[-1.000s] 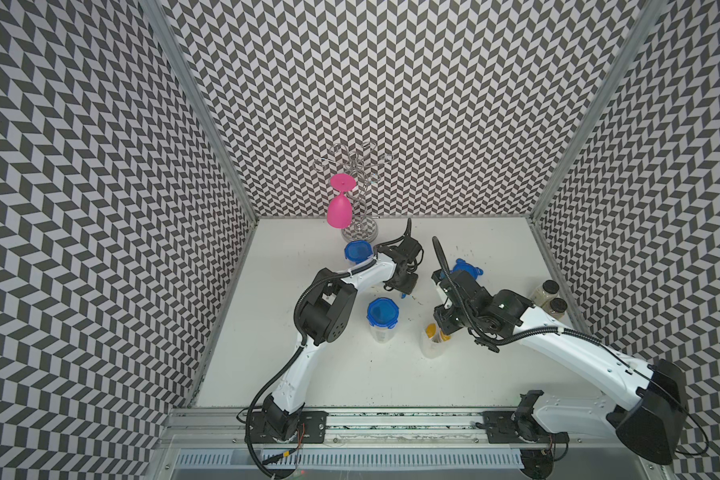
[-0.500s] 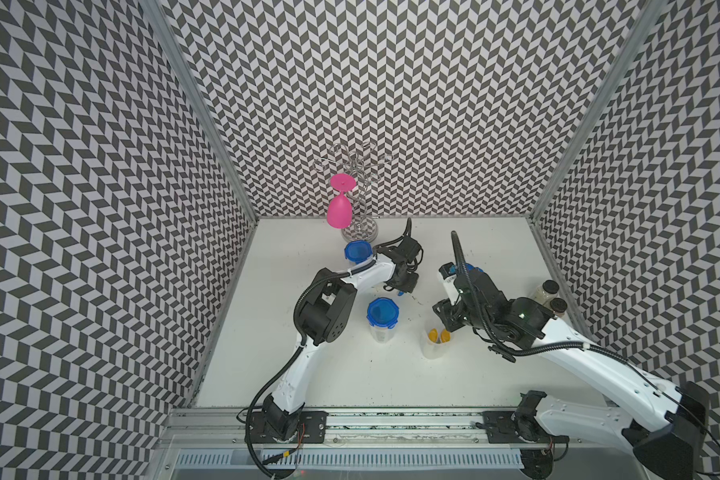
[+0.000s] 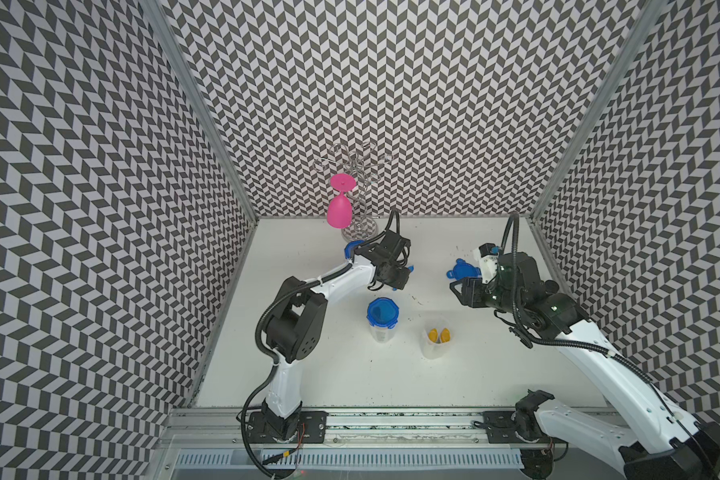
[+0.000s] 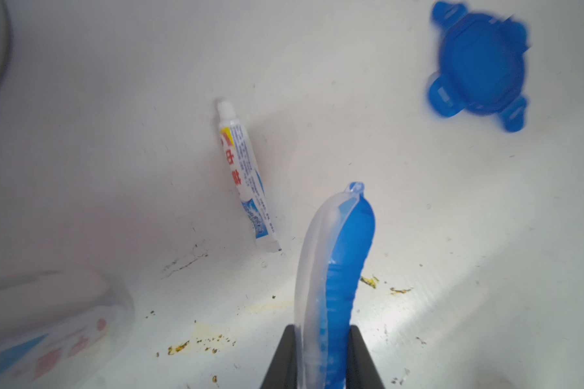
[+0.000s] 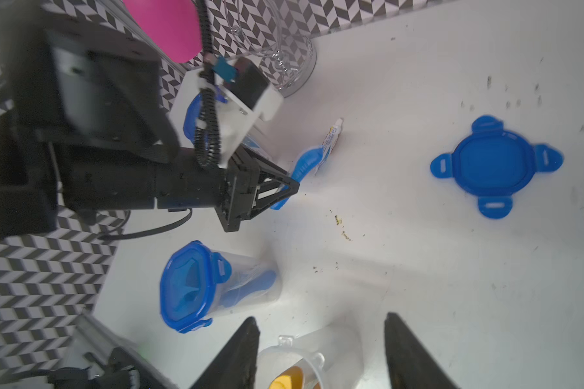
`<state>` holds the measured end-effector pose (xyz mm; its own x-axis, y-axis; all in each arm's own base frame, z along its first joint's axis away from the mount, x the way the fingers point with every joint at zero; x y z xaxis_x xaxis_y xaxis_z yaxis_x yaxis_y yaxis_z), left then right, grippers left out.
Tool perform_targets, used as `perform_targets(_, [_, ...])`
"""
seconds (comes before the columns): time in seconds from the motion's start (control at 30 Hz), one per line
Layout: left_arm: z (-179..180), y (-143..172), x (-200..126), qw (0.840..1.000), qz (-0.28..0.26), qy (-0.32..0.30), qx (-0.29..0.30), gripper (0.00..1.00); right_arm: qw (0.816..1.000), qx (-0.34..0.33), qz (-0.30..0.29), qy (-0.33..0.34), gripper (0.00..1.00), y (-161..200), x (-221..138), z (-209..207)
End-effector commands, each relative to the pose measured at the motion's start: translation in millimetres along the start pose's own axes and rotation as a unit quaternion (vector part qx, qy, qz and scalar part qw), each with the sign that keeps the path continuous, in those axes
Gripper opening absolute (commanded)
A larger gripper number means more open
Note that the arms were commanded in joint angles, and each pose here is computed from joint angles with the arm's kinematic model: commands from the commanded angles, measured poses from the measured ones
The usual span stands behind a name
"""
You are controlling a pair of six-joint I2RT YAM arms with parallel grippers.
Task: Pack away toiletry kits
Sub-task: Pick up the toiletry item from the center of the board.
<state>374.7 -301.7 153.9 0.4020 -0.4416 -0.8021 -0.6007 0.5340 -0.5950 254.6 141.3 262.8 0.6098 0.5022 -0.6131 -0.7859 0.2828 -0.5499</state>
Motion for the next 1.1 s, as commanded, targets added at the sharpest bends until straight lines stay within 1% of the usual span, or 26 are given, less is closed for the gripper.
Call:
perform_targets(0.0, [-12.8,-31.2,-32.6,0.993,-0.104,0.015,0.044,0.00,0.995,0.020,0.003,-0.095,0.70,-13.1,-5.4,30.0])
perform_targets(0.03, [-18.3,-35.0,-43.5,0.990,-0.128,0.015,0.059,0.00,0.993,0.023,0.006,-0.112,0.74,-15.2,-5.1,35.2])
perform_targets(0.13, [-36.2,-41.6,-70.8,0.977,-0.186,0.025,0.098,0.00,0.988,0.031,0.025,-0.152,0.78,-18.8,-1.1,46.7])
perform_targets(0.2, [-46.9,-43.5,-83.1,0.971,-0.208,0.038,0.113,0.00,0.983,0.027,0.034,-0.180,0.79,-20.1,0.3,55.0])
perform_targets(0.33, [-71.9,-42.2,-105.8,0.956,-0.246,0.058,0.145,0.00,0.977,0.049,0.036,-0.203,0.79,-18.9,6.6,56.6])
perform_targets(0.43, [-89.3,-38.1,-120.6,0.946,-0.268,0.089,0.163,0.00,0.971,0.073,0.037,-0.226,0.77,-17.3,10.5,56.7])
perform_targets(0.57, [-109.9,-31.9,-128.1,0.940,-0.262,0.111,0.186,0.00,0.969,0.078,0.037,-0.230,0.72,-18.9,13.0,55.3])
perform_targets(0.67, [-119.2,-28.8,-134.5,0.937,-0.266,0.120,0.194,0.00,0.969,0.082,0.049,-0.227,0.64,-15.1,18.4,52.6])
perform_targets(0.77, [-126.5,-23.6,-136.8,0.934,-0.264,0.131,0.200,0.00,0.967,0.083,0.060,-0.234,0.51,-11.6,20.1,53.0])
perform_targets(0.83, [-128.2,-19.3,-134.8,0.935,-0.259,0.136,0.199,0.00,0.966,0.083,0.057,-0.238,0.43,-11.8,18.5,53.7])
perform_targets(1.03, [-130.6,-13.8,-134.0,0.936,-0.255,0.140,0.200,0.00,0.969,0.072,0.054,-0.229,0.10,-7.7,15.3,50.3])
perform_targets(1.07, [-131.7,-13.3,-133.6,0.935,-0.253,0.144,0.201,0.06,0.971,0.064,0.053,-0.225,0.05,-7.4,14.3,49.7])
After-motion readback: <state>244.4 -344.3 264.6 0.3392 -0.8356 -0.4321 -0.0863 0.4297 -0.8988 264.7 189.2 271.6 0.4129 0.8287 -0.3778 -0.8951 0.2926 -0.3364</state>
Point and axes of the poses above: each gripper's point midway between its finger pads, its own x axis out along the fingers, its own z axis along the line the jaws close on, y = z × x, the point moved 4 cm from there along -x, back along the fingers, and after that the axes turned 11 degrees about x, right-handed, at the moved point
